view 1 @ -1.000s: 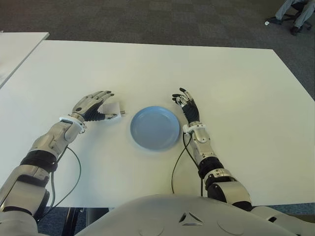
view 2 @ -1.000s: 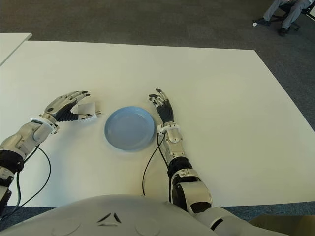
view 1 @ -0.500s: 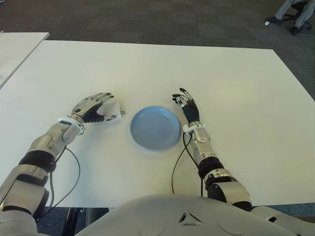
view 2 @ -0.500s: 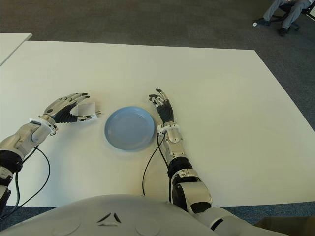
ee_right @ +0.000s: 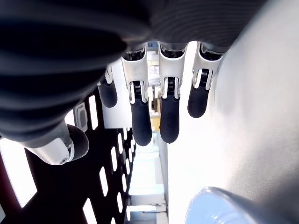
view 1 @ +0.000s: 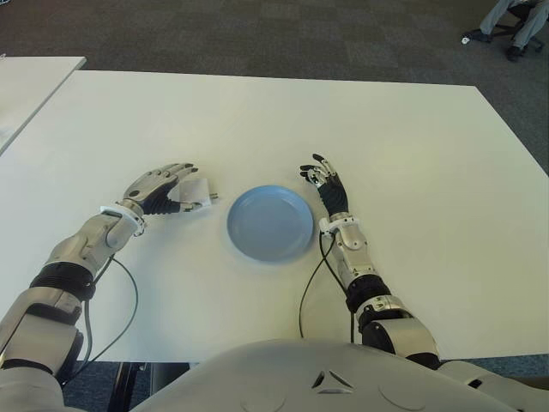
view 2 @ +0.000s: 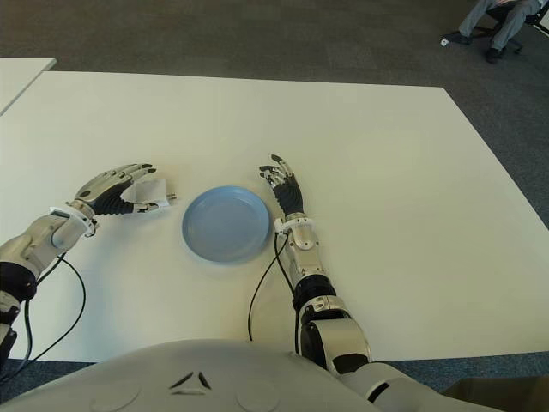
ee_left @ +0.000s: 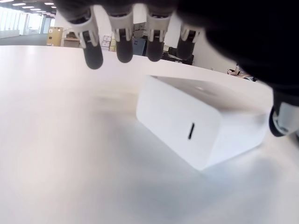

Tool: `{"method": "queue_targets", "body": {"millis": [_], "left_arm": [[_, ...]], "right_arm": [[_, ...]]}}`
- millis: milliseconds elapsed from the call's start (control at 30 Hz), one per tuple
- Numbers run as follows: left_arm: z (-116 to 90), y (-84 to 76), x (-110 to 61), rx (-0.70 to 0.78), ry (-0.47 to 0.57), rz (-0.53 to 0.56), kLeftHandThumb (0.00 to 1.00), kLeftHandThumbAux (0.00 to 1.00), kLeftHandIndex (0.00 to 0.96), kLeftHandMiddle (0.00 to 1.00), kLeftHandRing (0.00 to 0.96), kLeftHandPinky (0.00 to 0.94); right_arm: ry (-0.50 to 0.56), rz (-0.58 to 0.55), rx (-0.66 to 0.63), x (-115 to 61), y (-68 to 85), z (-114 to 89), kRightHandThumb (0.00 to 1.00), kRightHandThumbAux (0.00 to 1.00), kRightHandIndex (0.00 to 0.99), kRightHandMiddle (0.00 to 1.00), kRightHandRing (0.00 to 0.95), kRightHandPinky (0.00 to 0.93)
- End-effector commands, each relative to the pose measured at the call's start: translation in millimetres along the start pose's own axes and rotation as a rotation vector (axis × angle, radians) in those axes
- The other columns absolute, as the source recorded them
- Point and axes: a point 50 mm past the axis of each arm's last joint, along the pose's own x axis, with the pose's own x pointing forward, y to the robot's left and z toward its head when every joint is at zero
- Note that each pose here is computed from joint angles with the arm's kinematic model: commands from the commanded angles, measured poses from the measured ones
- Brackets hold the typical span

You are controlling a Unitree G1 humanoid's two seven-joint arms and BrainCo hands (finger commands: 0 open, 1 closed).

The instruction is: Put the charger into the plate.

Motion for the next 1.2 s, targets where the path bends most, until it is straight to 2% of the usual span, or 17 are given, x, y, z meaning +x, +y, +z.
{"method": "queue_targets", "body": {"millis": [33,1033,1200], "left_arm": [[-1.7,-3.4,-3.8,0.002,-0.002,-0.045,0.198,0.364,0.0,0.014,0.053,0.136],[-2.4,-13.1,-11.3,-0.012,0.005,-0.121,0.199,0.37,0.0,0.062,0.088,0.132],[-1.3,-22.2,-10.9,-0.014,0.002,-0.137,0.199,0.367,0.0,0.073,0.099,0.137]], "right_arm": [[0.088,-0.01,0.03,-10.3,2.3,-16.8,0.0,0.501,0.127,0.344,0.309,0.237],[0.061,-0.01,0.03,-17.3,2.9,-12.6,0.0,0.512,0.132,0.347,0.315,0.254],[0.053,-0.013,0.027,-20.2,2.6,-11.1,0.0,0.513,0.136,0.349,0.319,0.256]]}}
